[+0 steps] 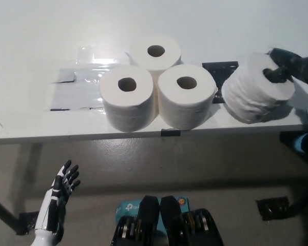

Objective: A few rolls of toilet paper are kept infront of the robot and the robot uses its right hand to lift one of the rolls and and places it on top of the other rolls to stack it.

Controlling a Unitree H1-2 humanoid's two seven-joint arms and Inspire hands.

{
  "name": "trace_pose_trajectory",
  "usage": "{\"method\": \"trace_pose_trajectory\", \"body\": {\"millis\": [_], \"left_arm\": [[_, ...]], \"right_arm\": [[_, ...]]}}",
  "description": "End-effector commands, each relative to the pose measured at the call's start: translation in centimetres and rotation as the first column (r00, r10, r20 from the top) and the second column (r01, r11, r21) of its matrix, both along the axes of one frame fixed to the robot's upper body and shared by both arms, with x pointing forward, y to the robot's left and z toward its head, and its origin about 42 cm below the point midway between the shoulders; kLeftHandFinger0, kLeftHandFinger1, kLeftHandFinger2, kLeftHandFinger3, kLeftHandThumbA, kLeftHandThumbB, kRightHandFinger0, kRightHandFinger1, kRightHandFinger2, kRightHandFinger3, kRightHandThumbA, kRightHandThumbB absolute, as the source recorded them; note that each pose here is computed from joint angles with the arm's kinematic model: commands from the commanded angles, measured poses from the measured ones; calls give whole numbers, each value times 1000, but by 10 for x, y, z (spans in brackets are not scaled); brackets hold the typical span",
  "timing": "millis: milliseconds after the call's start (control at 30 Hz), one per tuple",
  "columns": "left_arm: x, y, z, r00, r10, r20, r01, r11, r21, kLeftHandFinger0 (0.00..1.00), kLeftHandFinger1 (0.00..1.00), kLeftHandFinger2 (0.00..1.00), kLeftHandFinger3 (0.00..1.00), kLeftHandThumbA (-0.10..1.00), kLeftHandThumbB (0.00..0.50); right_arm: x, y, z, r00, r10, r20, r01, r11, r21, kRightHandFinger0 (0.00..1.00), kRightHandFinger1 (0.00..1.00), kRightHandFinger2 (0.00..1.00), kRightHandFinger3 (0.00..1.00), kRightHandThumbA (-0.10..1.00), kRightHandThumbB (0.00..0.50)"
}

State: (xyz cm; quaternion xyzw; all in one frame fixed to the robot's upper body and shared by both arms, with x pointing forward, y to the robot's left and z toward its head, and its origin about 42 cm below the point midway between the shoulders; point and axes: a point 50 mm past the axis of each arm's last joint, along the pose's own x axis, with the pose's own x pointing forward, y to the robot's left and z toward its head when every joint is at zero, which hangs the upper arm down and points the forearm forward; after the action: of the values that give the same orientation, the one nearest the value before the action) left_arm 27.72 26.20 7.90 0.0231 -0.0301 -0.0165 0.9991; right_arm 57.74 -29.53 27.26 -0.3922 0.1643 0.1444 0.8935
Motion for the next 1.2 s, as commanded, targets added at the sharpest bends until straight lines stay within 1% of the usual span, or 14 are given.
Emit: {"method": "trace_pose_trajectory", "body": {"millis": [0, 67, 133, 233, 300, 333, 400, 467, 600, 667, 733, 867, 967, 1167], "left_arm": [[5, 3, 15, 997, -1, 74, 1, 1000, 2, 1000, 1000, 1000, 1000, 1000, 234], [5, 3, 15, 997, 2, 75, -2, 1000, -1, 1000, 1000, 1000, 1000, 1000, 227], [4, 4, 15, 997, 6, 75, -6, 1000, -3, 1000, 1000, 1000, 1000, 1000, 228], [3, 6, 16, 997, 13, 74, -13, 1000, 5, 1000, 1000, 1000, 1000, 1000, 225], [3, 6, 15, 997, 17, 71, -17, 1000, 0, 1000, 1000, 1000, 1000, 1000, 220], [3, 6, 15, 998, 19, 66, -19, 1000, 0, 1000, 1000, 1000, 1000, 1000, 225], [3, 6, 15, 998, 21, 63, -21, 1000, -3, 1000, 1000, 1000, 1000, 1000, 222], [2, 6, 15, 998, 25, 64, -25, 1000, -4, 1000, 1000, 1000, 1000, 1000, 221], [2, 7, 15, 997, 28, 67, -28, 1000, -7, 1000, 1000, 1000, 1000, 1000, 216], [2, 6, 15, 997, 30, 64, -30, 1000, -7, 1000, 1000, 1000, 1000, 1000, 215], [3, 7, 17, 997, 32, 67, -32, 999, -4, 1000, 1000, 1000, 1000, 1000, 217], [4, 8, 16, 997, 29, 69, -29, 1000, -1, 1000, 1000, 1000, 1000, 1000, 219], [3, 9, 15, 997, 28, 73, -28, 1000, 2, 1000, 1000, 1000, 1000, 1000, 219], [3, 10, 16, 997, 32, 67, -32, 999, 4, 1000, 1000, 1000, 1000, 1000, 226]], "right_arm": [[-2, -16, 4, 990, -135, -51, 144, 883, 446, 0, 19, 366, 373, 728, 37], [-5, -23, -4, 978, -178, -106, 207, 809, 550, 0, 0, 176, 317, 745, 71], [-10, -29, -12, 972, -187, -145, 236, 712, 662, 0, 0, 130, 288, 765, 71], [-15, -36, -23, 965, -190, -182, 261, 603, 754, 0, 0, 3, 92, 853, 96], [-19, -40, -29, 969, -168, -179, 241, 513, 824, 0, 0, 0, 26, 890, 64], [-21, -42, -32, 965, -173, -196, 255, 448, 857, 0, 0, 0, 3, 912, 96], [-22, -43, -34, 962, -168, -217, 266, 370, 890, 0, 0, 0, 0, 944, 112], [-23, -42, -34, 960, -134, -247, 273, 232, 934, 0, 0, 0, 0, 974, 99], [-21, -39, -28, 963, -118, -243, 260, 170, 950, 0, 0, 0, 0, 996, 119], [-20, -38, -22, 969, -87, -233, 240, 87, 967, 0, 0, 0, 0, 957, 134], [-16, -36, -12, 975, -70, -212, 217, 70, 974, 0, 0, 0, 0, 904, 162], [-13, -33, 2, 985, -44, -166, 168, 38, 985, 0, 0, 0, 0, 895, 161], [-8, -30, 16, 989, -59, -133, 137, 76, 988, 0, 0, 0, 0, 1000, 111], [0, -24, 48, 995, -32, -95, 95, 11, 995, 0, 0, 0, 0, 1000, 80]]}}
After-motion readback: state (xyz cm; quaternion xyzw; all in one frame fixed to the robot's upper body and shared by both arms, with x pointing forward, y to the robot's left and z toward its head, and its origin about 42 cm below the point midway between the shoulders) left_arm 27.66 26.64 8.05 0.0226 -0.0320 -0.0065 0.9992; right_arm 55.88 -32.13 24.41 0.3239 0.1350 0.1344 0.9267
